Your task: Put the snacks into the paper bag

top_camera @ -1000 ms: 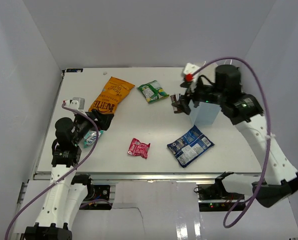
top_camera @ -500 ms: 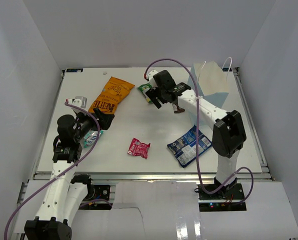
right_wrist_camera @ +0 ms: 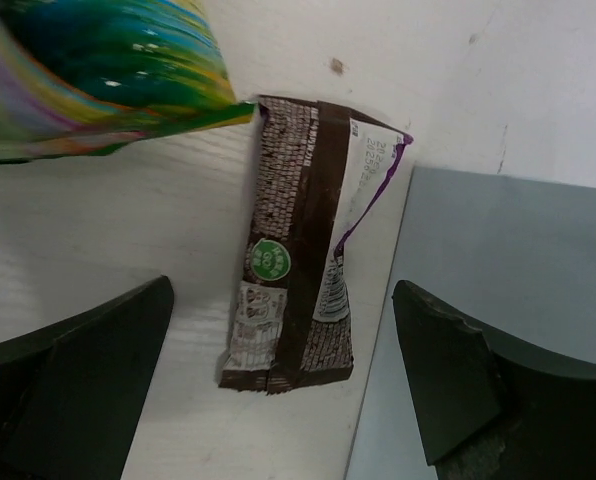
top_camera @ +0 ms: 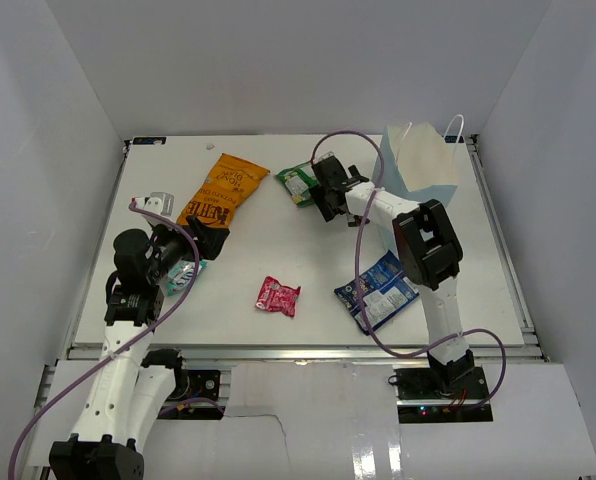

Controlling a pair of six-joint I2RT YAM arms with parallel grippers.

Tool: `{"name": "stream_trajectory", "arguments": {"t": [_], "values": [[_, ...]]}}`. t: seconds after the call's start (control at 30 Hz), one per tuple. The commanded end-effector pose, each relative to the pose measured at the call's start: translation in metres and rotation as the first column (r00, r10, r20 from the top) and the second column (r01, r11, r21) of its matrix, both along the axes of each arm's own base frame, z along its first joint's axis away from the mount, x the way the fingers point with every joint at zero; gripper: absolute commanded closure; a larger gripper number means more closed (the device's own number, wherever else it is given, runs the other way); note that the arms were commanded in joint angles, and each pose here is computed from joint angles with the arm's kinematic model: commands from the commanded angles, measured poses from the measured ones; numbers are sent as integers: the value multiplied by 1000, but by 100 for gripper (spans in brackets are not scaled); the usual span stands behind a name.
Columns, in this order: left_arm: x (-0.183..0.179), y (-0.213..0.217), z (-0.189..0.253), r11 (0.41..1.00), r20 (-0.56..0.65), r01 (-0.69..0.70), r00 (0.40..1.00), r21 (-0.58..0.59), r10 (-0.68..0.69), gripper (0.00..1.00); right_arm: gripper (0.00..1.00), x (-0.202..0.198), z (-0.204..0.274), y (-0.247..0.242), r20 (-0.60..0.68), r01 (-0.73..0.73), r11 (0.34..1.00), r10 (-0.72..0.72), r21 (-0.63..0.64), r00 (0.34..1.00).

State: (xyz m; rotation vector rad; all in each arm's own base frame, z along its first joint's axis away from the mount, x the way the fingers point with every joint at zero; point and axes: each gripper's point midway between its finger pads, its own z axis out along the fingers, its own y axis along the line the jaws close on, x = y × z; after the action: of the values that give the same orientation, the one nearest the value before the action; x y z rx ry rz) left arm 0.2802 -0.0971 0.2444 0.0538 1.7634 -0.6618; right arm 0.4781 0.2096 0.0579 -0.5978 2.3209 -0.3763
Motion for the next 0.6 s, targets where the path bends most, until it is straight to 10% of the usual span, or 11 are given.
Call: {"name": "stream_trajectory", "arguments": {"t": [0.0,0.57], "values": [[-1,-3,21,1000,57,23,998,-3,-23,2,5,20,8,-5,50,60,996,-64,68,997],[0,-2,20,1000,51,23,998,-3,-23,2,47,4,-32,9,-118,-3,970,33,245,993]]}}
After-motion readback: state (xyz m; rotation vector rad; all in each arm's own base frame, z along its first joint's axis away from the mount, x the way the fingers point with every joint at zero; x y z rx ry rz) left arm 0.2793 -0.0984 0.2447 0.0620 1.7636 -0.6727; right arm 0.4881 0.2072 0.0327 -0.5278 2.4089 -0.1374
